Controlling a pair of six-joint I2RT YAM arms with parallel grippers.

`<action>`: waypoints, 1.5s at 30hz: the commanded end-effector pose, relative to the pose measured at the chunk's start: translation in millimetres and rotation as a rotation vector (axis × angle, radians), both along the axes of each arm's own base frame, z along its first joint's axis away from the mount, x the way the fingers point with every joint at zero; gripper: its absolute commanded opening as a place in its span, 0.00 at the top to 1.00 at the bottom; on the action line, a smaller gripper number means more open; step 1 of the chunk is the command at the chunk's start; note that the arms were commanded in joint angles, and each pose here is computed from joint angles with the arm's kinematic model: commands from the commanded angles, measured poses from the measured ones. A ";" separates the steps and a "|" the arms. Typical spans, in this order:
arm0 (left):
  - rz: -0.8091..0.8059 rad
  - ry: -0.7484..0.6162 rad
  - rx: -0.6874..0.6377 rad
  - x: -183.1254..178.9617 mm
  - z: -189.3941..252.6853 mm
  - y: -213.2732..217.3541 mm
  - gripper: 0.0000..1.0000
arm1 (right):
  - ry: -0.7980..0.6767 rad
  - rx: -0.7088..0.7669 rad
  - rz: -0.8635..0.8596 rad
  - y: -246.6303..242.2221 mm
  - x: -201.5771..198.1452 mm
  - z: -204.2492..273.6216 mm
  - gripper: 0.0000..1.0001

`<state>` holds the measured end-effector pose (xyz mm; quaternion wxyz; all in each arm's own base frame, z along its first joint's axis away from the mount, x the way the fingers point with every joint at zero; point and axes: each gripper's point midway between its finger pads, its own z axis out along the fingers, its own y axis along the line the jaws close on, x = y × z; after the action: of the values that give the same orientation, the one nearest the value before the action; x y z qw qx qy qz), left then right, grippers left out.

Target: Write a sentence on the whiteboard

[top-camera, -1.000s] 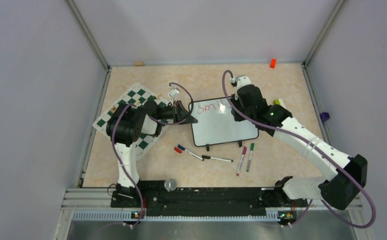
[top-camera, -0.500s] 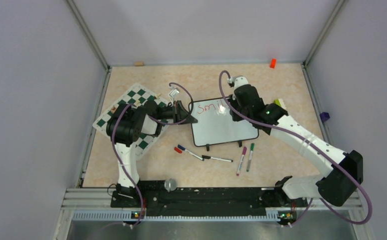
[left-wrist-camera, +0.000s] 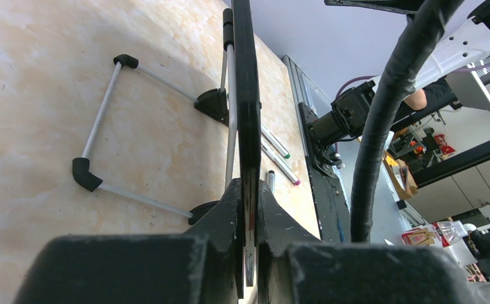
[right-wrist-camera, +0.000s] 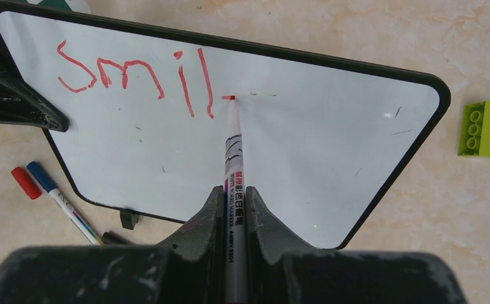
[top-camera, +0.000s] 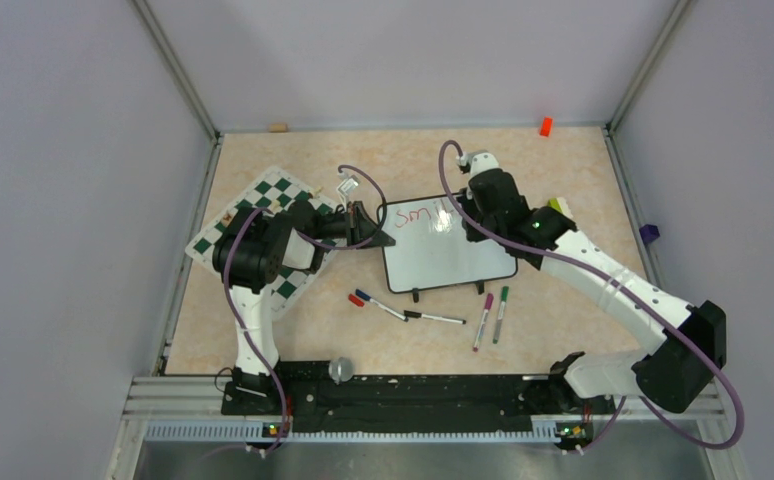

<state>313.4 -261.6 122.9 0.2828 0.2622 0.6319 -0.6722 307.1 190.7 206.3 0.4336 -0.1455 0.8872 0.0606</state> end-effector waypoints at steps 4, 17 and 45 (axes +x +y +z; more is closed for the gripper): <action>-0.068 -0.074 -0.005 -12.9 9.1 -0.4 1.00 | -0.061 0.002 -0.066 -9.8 15.3 19.1 1.00; -0.070 -0.072 -0.004 -13.4 8.4 -0.5 1.00 | -0.074 0.012 -0.055 -0.8 25.8 27.0 1.00; -0.069 -0.074 -0.005 -13.2 9.1 -0.6 1.00 | 0.039 0.004 0.004 -8.0 -8.3 -4.8 1.00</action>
<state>313.4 -261.6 122.8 0.2824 0.2619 0.6322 -0.6723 302.5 196.0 201.7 0.4164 -0.1588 0.8917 0.0786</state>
